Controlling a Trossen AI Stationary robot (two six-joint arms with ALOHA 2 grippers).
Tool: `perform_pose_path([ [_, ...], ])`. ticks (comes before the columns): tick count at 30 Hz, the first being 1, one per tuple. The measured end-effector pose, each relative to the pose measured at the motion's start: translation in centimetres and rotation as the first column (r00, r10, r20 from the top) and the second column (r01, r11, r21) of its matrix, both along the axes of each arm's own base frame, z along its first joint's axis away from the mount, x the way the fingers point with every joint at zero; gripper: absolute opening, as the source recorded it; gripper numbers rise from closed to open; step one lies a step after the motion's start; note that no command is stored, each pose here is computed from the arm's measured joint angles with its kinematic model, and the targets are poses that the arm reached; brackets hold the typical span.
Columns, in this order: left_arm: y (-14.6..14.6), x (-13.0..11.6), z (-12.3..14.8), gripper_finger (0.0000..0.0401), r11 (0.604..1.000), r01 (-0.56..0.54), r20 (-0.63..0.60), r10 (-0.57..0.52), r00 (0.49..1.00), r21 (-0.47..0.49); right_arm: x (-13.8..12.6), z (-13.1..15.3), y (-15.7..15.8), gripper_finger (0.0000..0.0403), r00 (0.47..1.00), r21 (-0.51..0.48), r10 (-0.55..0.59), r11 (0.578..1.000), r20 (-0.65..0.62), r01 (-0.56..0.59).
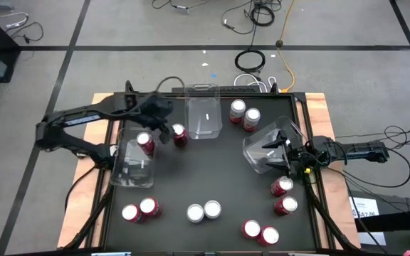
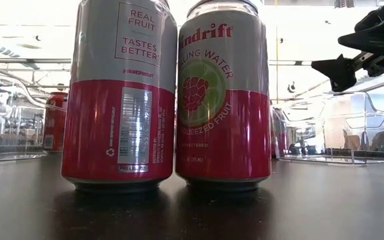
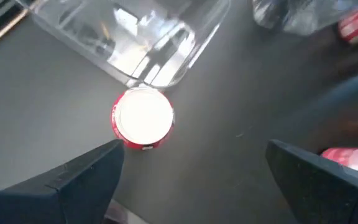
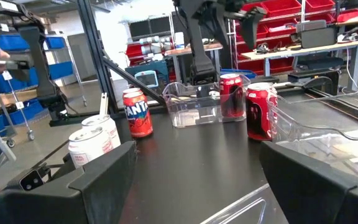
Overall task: Sort soda cans
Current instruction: Put the top right red soda can into the left transparent bin
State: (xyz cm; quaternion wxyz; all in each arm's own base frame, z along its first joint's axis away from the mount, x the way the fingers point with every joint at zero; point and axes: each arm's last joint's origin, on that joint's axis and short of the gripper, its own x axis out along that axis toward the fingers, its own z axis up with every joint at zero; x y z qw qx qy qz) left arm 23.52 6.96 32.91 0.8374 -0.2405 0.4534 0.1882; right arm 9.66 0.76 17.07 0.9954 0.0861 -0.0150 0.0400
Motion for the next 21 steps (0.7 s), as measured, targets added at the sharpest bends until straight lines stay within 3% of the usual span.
perform_pose_path([
  [10,1.5,4.7,-2.7,0.0400,0.979,0.201,-0.202,-0.191,0.960,0.029,0.0,0.0,0.0,0.0334,1.000,0.000,0.000,1.000,0.000,0.000],
  [21,2.8,5.7,-5.9,0.0400,0.966,0.258,-0.382,-0.231,0.895,0.020,0.0,0.0,0.0,0.0334,1.000,0.000,0.000,1.000,0.000,0.000],
])
